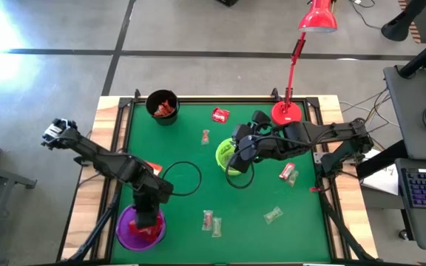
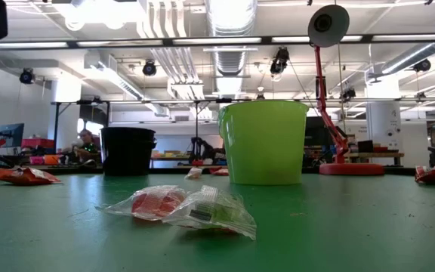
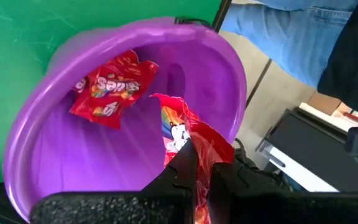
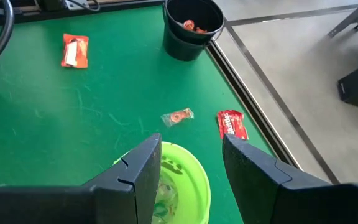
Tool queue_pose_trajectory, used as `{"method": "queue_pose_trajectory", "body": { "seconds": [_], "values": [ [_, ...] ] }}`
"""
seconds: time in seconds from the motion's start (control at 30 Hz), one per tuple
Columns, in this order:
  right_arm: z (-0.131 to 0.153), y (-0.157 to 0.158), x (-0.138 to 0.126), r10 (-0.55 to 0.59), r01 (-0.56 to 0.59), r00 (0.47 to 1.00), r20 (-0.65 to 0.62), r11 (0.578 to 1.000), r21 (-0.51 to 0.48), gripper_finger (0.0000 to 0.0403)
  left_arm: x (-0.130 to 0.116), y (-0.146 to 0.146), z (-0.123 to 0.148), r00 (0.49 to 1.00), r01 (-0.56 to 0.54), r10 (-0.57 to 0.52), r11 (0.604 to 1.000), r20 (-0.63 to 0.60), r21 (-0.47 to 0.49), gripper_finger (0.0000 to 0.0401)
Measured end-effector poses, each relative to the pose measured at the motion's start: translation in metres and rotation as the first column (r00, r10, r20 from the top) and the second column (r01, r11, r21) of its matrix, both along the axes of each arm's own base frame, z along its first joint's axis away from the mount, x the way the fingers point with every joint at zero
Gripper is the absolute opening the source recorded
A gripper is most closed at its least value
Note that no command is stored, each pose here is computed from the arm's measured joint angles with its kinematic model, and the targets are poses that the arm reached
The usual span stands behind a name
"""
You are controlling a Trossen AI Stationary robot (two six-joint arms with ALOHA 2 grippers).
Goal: Sort candy
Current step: Put the red candy into the violet bucket
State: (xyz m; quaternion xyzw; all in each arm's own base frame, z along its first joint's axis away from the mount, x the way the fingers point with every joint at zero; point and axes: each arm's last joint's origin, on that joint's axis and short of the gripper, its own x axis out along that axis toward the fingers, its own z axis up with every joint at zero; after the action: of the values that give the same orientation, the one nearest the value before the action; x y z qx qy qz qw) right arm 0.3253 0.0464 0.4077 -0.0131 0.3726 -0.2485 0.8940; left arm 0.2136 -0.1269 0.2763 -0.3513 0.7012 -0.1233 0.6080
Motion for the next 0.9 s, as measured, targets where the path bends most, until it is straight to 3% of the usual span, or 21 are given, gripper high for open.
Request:
{"method": "queue_pose_trajectory", "body": {
  "seconds": [0.37,0.53,0.73,0.9],
  "values": [
    [0.000,0.000,0.000,-0.004,0.004,1.000,0.004,1.000,0.004,0.0164,-0.002,0.000,-0.001,1.000,0.014,-0.014,1.000,-0.023,-0.018,0.0070],
    [0.000,0.000,0.000,-0.002,0.002,1.000,0.003,1.000,0.002,0.0164,-0.005,0.001,-0.002,0.997,0.082,-0.082,0.997,0.008,0.004,0.0097],
    [0.001,-0.008,0.002,-0.017,0.017,1.000,0.007,1.000,-0.006,0.0164,-0.001,0.012,0.000,0.991,0.053,-0.076,0.979,0.114,0.198,0.0100],
    [0.001,-0.023,0.003,-0.062,0.062,0.998,0.006,0.998,-0.007,0.0164,0.007,0.030,0.018,0.973,-0.036,-0.062,0.913,0.224,0.407,0.0100]
  ]
}}
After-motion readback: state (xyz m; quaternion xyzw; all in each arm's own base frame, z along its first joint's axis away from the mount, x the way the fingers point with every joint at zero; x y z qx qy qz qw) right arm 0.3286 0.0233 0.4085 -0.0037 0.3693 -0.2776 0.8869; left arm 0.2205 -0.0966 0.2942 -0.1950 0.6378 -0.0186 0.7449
